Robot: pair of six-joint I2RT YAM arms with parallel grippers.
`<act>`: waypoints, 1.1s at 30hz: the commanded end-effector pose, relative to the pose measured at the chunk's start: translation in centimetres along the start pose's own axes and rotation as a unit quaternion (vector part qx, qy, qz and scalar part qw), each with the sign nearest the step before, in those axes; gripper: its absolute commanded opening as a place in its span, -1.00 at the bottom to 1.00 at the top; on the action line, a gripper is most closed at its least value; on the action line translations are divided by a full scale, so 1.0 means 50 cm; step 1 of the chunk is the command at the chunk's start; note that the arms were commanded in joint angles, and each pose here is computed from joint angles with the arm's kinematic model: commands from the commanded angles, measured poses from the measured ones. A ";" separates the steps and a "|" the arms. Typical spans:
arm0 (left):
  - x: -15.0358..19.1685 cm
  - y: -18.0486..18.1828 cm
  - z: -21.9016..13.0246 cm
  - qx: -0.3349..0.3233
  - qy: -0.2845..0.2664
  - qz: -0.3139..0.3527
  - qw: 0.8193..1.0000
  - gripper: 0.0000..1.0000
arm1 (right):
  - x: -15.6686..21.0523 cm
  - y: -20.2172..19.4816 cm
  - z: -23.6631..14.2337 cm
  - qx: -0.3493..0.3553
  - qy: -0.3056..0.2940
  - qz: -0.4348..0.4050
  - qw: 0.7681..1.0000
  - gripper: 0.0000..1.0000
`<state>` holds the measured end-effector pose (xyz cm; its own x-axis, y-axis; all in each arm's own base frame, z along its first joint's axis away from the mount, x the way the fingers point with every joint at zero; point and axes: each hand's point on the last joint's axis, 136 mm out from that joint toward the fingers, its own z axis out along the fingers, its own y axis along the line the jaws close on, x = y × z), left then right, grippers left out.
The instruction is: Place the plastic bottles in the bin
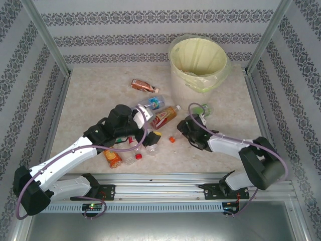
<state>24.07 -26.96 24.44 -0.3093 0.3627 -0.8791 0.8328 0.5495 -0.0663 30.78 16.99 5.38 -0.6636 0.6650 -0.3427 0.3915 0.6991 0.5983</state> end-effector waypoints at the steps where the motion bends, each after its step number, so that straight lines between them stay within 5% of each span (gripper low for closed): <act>1: -0.038 -0.019 -0.017 0.014 -0.056 -0.002 0.998 1.00 | -0.031 -0.035 -0.038 0.037 -0.037 -0.062 0.997 0.02; 15: -0.097 -0.026 -0.088 0.005 -0.194 -0.009 0.981 1.00 | -0.145 0.023 -0.249 0.023 -0.167 -0.221 0.961 0.00; 33: -0.124 -0.055 -0.128 0.040 -0.258 -0.006 0.965 1.00 | -0.278 0.255 -0.503 0.018 -0.320 -0.407 0.855 -0.02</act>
<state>21.60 -25.78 31.04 -0.1177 -0.0104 -0.9930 0.8495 0.5168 -0.1061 28.77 10.63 33.78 -0.2898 0.0746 -0.9542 -0.0173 0.9964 0.0831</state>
